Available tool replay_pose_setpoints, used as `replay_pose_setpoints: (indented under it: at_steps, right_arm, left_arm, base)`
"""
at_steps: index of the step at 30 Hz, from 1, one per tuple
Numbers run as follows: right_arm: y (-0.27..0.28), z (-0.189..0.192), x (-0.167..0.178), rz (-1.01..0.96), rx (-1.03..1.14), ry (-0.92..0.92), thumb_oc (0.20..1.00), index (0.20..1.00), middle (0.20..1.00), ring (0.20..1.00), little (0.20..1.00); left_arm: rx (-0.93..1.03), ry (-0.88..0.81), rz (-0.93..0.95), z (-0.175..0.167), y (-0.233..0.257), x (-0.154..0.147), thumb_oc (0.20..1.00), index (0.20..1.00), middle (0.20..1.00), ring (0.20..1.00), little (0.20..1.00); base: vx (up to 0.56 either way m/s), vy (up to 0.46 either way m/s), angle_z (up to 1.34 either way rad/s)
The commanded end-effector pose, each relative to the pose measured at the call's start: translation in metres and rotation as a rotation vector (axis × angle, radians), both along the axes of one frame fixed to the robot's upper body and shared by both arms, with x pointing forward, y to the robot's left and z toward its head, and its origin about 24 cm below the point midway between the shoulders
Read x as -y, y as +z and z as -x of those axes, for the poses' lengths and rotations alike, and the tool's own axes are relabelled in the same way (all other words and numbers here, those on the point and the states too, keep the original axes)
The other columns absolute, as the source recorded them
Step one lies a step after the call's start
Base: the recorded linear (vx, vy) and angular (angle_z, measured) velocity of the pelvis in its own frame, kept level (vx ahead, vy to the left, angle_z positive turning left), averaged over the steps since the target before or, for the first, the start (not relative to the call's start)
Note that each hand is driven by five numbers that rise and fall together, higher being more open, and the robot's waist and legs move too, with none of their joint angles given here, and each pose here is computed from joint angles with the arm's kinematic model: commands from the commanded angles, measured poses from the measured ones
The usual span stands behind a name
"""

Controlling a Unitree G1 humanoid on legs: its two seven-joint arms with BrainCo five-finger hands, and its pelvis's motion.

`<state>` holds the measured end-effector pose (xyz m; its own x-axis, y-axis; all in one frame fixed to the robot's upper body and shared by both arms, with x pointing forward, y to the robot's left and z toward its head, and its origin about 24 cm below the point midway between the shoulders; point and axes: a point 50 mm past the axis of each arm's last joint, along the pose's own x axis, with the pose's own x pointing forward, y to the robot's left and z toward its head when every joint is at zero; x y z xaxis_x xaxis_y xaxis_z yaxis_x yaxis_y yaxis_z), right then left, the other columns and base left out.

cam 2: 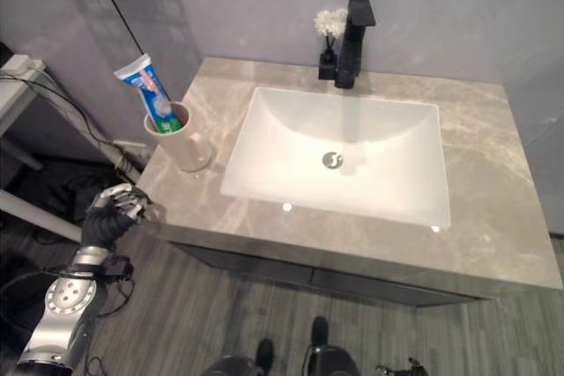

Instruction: Put brush and paste in cup on sink, flatten towel.

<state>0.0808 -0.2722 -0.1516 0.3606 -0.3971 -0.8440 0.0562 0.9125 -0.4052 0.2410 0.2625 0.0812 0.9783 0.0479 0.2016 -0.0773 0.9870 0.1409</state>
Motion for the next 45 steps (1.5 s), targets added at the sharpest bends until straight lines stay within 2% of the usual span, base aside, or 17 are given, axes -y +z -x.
replay_pose_setpoints:
  at_steps: [1,6,12,21,27,38,45]
  right_arm:
    - [0.010,-0.008,0.020,0.054,0.055,-0.064,1.000,1.000,1.000,1.000,1.000]
    - [0.011,-0.017,0.015,0.051,0.109,-0.064,1.000,1.000,1.000,1.000,1.000]
    - [0.009,-0.017,0.011,0.045,0.083,-0.066,1.000,1.000,1.000,1.000,1.000]
    - [0.027,-0.091,-0.036,-0.010,0.291,0.282,1.000,1.000,1.000,1.000,1.000]
    - [0.041,-0.123,-0.060,-0.003,0.357,0.499,1.000,1.000,1.000,1.000,1.000]
    - [0.048,-0.129,-0.063,-0.004,0.405,0.545,1.000,1.000,1.000,1.000,1.000]
    - [0.048,-0.126,-0.061,0.005,0.406,0.548,1.000,1.000,1.000,1.000,1.000]
  left_arm:
    - [0.181,-0.067,-0.007,-0.012,0.038,0.010,0.200,0.200,0.200,0.200,0.200]
    - [0.186,-0.005,-0.024,-0.011,0.040,0.000,0.200,0.200,0.200,0.200,0.200]
    - [0.157,-0.054,-0.023,-0.004,0.035,0.002,0.200,0.200,0.200,0.200,0.200]
    - [0.158,-0.147,-0.009,-0.002,0.038,0.017,0.200,0.200,0.200,0.200,0.200]
    - [0.136,-0.206,-0.029,0.004,0.037,0.022,0.200,0.200,0.200,0.200,0.200]
    - [0.130,-0.136,-0.105,0.030,0.044,-0.001,0.200,0.200,0.200,0.200,0.200]
    - [0.102,-0.301,0.017,0.027,0.038,0.026,0.200,0.200,0.200,0.200,0.200]
  base:
    - [0.19,0.025,0.47]
    - [0.24,0.162,0.07]
    - [0.15,0.208,-0.41]
    - [0.02,0.130,-0.18]
    - [0.02,-0.019,-0.02]
    - [0.00,-0.071,0.07]
    - [-0.04,-0.084,0.24]
